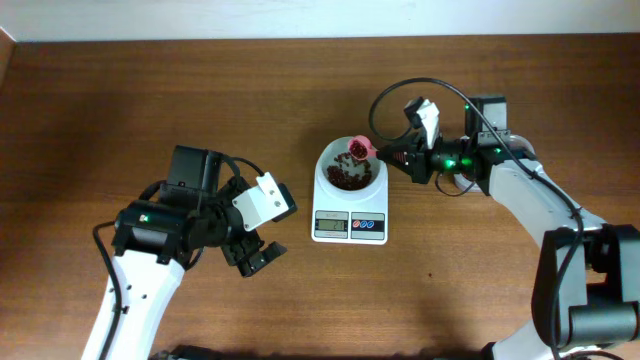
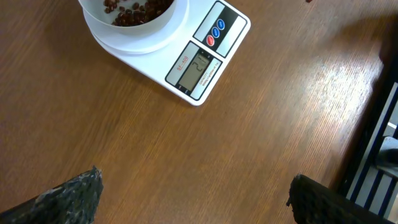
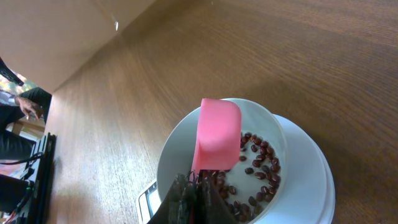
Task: Scoop and weigh 50g on scale
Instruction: 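Tip the scoop over the white bowl to pour beans in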
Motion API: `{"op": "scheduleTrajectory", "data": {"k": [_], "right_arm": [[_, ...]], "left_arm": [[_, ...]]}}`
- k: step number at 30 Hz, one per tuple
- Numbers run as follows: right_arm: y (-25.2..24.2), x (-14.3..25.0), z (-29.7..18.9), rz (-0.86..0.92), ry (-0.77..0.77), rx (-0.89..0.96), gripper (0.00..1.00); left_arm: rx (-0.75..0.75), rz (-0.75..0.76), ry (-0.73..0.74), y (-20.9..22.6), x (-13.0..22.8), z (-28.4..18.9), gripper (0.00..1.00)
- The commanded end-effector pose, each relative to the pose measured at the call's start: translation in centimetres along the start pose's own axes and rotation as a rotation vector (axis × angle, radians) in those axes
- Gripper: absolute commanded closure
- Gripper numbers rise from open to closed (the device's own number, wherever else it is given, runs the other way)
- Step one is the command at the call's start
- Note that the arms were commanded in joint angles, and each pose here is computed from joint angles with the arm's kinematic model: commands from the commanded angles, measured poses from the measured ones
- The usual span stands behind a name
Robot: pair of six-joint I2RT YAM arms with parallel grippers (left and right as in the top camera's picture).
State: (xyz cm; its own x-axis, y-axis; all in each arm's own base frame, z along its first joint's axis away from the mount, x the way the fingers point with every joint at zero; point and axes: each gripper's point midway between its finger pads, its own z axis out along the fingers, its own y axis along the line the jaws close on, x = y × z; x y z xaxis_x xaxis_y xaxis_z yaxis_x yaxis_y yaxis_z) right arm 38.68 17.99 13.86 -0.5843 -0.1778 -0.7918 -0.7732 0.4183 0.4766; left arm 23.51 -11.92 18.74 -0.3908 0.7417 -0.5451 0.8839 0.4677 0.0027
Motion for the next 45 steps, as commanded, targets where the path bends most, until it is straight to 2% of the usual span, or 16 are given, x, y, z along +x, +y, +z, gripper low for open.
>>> {"op": "scheduleTrajectory", "data": {"k": [1,3,4,5,6,10,29,30,31,32,34,35,45], "right_arm": [[0.0,-0.1,0.3,-0.026,0.005,0.004,0.96],[3.1,-1.0,0.0,-0.075,-0.053,-0.177,0.96],[3.6,-1.1,-0.1,-0.138,-0.068,-0.204,0.96],[0.3,-0.2,0.3,-0.146,-0.002,-0.015,0.96],[-2.0,0.7,0.2,-0.056,0.046,0.117,0.96],[-0.8,0.2,0.3,-0.038,0.019,0.049,0.96],[-0.8,0.2,0.3,-0.038,0.019,0.050,0.96],[-0.5,0.1,0.3,-0.036,0.015,0.032,0.96],[2.1,-0.7,0.1,-0.066,-0.037,-0.123,0.96],[2.9,-1.0,0.0,-0.145,-0.057,-0.166,0.96],[-0.6,0.3,0.3,-0.145,0.022,0.037,0.96],[-1.3,0.5,0.2,-0.112,0.036,0.077,0.96],[-0.7,0.3,0.3,-0.112,0.024,0.044,0.96]], "left_arm": [[0.009,0.010,-0.005,-0.1,0.1,0.1,0.01],[0.009,0.010,-0.005,-0.1,0.1,0.1,0.01],[0.009,0.010,-0.004,-0.1,0.1,0.1,0.01],[0.009,0.011,-0.005,-0.1,0.1,0.1,0.01],[0.009,0.010,-0.005,-0.1,0.1,0.1,0.01],[0.009,0.011,-0.005,-0.1,0.1,0.1,0.01],[0.009,0.010,-0.005,-0.1,0.1,0.1,0.01],[0.009,0.011,-0.005,-0.1,0.1,0.1,0.01],[0.009,0.010,-0.005,-0.1,0.1,0.1,0.01],[0.009,0.010,-0.005,-0.1,0.1,0.1,0.01],[0.009,0.010,-0.005,-0.1,0.1,0.1,0.01],[0.009,0.010,-0.005,-0.1,0.1,0.1,0.01],[0.009,0.010,-0.005,-0.1,0.1,0.1,0.01]]}}
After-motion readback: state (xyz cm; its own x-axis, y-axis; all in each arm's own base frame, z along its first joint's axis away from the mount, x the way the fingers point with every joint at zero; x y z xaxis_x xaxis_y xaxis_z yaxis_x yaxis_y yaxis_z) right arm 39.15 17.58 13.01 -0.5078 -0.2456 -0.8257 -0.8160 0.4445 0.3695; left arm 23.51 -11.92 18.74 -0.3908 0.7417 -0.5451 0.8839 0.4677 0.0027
